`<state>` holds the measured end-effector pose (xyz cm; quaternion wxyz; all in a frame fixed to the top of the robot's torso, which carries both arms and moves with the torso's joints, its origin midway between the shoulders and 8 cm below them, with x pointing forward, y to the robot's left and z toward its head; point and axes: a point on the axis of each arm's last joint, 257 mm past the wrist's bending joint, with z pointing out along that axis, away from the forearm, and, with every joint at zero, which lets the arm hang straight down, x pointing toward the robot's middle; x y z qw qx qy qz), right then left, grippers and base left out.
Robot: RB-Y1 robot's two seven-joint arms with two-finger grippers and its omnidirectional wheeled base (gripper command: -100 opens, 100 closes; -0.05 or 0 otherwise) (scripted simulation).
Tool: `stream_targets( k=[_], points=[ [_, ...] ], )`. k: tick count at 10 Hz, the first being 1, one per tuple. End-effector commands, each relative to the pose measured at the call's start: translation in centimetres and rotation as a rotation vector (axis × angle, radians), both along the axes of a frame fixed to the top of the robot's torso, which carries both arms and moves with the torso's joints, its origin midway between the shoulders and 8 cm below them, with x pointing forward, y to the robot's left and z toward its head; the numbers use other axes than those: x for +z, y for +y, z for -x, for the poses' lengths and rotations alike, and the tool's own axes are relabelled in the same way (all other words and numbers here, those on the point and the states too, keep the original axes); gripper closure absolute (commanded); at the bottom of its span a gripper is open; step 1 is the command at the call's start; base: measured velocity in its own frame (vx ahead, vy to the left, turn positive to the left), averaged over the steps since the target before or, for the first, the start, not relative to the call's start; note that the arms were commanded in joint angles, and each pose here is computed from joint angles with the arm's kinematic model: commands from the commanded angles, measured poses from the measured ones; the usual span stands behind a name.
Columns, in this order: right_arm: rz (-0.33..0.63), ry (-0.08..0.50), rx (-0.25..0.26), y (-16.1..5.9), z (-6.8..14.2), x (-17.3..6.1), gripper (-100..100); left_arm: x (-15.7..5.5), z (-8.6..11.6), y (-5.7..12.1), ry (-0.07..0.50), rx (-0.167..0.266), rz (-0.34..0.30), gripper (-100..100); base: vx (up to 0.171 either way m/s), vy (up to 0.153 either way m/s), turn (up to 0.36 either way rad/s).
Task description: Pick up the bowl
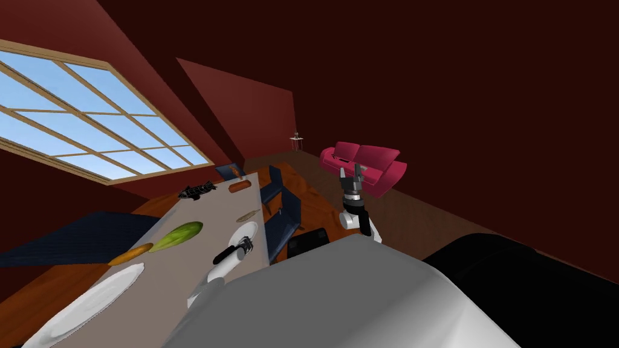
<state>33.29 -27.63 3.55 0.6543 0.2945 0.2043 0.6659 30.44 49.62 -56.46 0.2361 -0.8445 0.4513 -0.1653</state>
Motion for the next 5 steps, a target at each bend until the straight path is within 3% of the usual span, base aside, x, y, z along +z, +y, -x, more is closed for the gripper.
stream_targets(
  k=[1, 3, 4, 5],
  points=[
    [0.0, 0.0, 0.0, 0.0, 0.0, 0.0, 0, 0.3, 1.2, 1.6, -0.001, 0.034, 0.002, 100, -0.026, -0.059, -0.278],
    [0.0, 0.0, 0.0, 0.0, 0.0, 0.0, 0, 0.8, 2.8, 3.3, -0.001, 0.065, 0.001, 100, -0.013, -0.053, -0.137],
    [0.0, 0.0, 0.0, 0.0, 0.0, 0.0, 0, 0.8, 2.5, 2.7, -0.001, 0.054, 0.001, 100, -0.006, -0.021, -0.018],
    [0.0, 0.0, 0.0, 0.0, 0.0, 0.0, 0, 0.8, 2.6, 2.8, -0.001, 0.057, 0.002, 0, 0.0, 0.0, 0.0]
  ],
)
